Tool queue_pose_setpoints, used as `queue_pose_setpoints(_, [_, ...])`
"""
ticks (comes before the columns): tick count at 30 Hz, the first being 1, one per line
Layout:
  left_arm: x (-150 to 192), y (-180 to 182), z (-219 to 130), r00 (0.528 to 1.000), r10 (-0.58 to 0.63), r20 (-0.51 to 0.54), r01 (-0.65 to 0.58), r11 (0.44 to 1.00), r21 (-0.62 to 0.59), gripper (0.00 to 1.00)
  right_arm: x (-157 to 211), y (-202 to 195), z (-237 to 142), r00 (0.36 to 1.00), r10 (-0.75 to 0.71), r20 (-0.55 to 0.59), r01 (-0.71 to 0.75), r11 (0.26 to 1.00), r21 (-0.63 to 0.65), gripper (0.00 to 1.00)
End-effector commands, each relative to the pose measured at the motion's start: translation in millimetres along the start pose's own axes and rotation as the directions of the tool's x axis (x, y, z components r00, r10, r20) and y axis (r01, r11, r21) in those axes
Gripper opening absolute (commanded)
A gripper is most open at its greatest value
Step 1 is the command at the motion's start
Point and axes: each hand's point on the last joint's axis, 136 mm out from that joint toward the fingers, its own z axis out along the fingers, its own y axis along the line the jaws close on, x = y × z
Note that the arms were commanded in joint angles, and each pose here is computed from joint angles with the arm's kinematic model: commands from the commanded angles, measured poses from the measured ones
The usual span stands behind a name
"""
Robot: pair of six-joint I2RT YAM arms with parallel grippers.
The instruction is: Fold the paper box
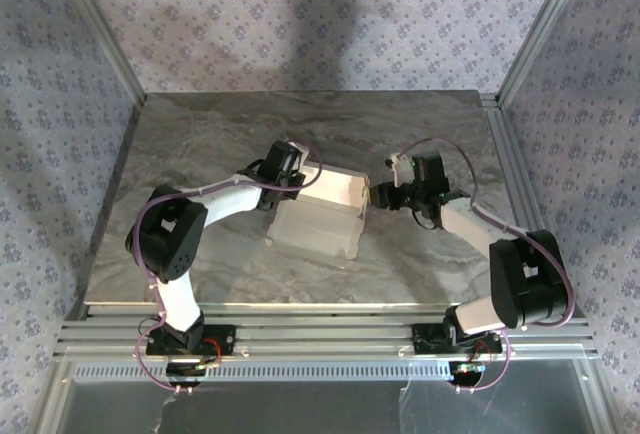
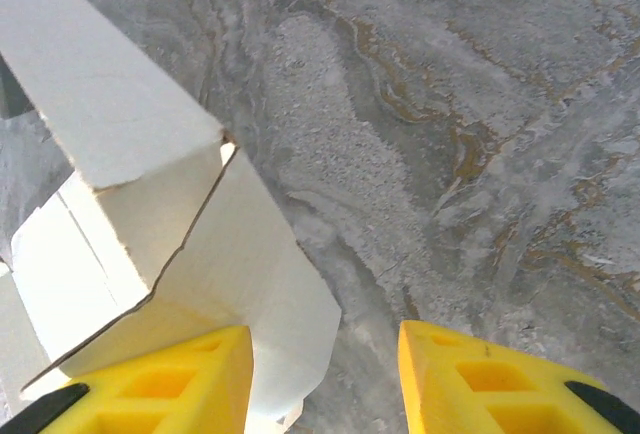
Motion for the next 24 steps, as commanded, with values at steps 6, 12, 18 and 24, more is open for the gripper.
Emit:
queue_pose_setpoints(6, [49, -8, 14, 0.985, 0.026, -0.173, -0.019, 0.999, 0.04, 0.0, 7, 15, -3, 0.998, -0.054, 0.009, 0.054, 0.999, -0.006, 0.45])
queue_pose_setpoints(12, [50, -9, 13, 0.985, 0.03, -0.169, -0.023, 0.999, 0.045, 0.0, -1, 17, 5, 0.996, -0.086, -0.003, 0.086, 0.996, -0.021, 0.45])
queue_pose_setpoints(18, [50, -7, 9, 0.987, 0.037, -0.155, -0.031, 0.999, 0.038, 0.0, -8, 23, 14, 0.992, -0.123, -0.01, 0.123, 0.992, -0.03, 0.45])
queue_pose_setpoints(24, [49, -6, 7, 0.99, 0.052, -0.131, -0.05, 0.999, 0.02, 0.0, -13, 24, 21, 0.99, -0.139, -0.015, 0.139, 0.99, -0.011, 0.44])
